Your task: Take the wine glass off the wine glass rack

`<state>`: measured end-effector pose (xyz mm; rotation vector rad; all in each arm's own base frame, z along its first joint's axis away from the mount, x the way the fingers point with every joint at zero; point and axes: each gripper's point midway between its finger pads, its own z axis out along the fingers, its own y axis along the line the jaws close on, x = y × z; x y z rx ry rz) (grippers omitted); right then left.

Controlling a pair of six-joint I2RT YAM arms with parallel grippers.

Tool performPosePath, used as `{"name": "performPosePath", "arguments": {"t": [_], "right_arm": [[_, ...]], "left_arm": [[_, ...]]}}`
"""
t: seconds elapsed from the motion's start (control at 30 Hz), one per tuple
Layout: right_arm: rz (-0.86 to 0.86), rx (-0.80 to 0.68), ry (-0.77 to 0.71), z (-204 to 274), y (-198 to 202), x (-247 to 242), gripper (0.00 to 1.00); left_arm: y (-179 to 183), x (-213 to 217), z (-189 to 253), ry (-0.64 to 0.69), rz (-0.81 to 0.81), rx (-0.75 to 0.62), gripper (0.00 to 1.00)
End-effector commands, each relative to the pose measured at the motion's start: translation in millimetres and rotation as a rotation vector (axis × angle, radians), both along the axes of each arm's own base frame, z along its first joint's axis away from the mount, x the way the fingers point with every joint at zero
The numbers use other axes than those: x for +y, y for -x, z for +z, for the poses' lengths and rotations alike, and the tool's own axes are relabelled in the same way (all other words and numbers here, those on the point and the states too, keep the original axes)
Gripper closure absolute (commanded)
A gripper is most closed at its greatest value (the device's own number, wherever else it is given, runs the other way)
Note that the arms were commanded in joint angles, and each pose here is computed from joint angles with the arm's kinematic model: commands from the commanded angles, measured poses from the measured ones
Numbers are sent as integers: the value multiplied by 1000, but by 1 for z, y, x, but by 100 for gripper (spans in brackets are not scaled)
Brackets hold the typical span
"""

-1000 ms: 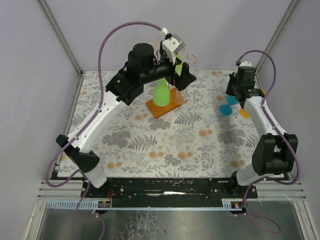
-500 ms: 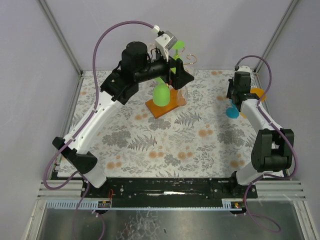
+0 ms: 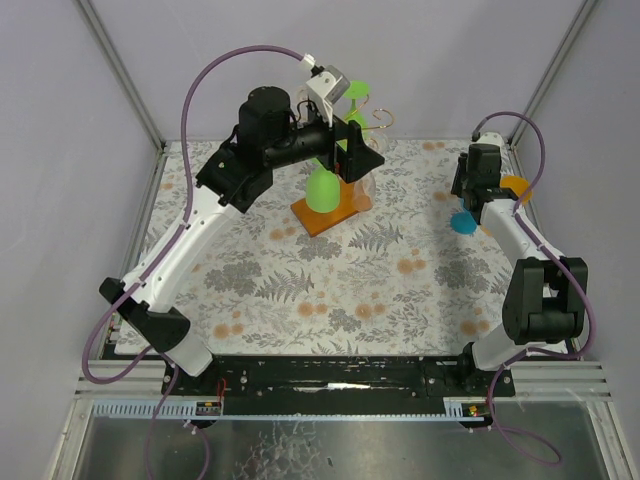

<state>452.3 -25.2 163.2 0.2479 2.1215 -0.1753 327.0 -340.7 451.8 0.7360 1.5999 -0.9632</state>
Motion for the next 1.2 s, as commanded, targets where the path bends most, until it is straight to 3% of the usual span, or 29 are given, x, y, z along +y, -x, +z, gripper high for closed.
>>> {"name": "performPosePath", "arguments": {"t": [0.0, 0.17, 0.37, 0.53, 0.67, 0.83, 1.17], "right_arm": [[-11, -130, -15, 52, -7, 2, 56], [15, -247, -54, 108, -5, 10, 47], [37, -447, -129, 209, -4, 19, 40], [162, -497, -334, 267, -17, 57, 37], [294, -364, -674, 266, -24, 112, 40], [377, -213, -1008, 253, -3, 156, 47], [428, -57, -1256, 233, 44, 200, 48]], "left_arm": [[7, 7, 12, 24, 1, -16, 0], [6, 8, 14, 29, 13, -20, 0], [-9, 22, 30, 69, 94, -36, 0], [-38, 52, 41, 133, 212, -4, 0], [-61, 85, 44, 175, 301, 27, 0], [-67, 112, 45, 187, 360, 20, 0], [-72, 125, 40, 202, 378, 34, 0]]}}
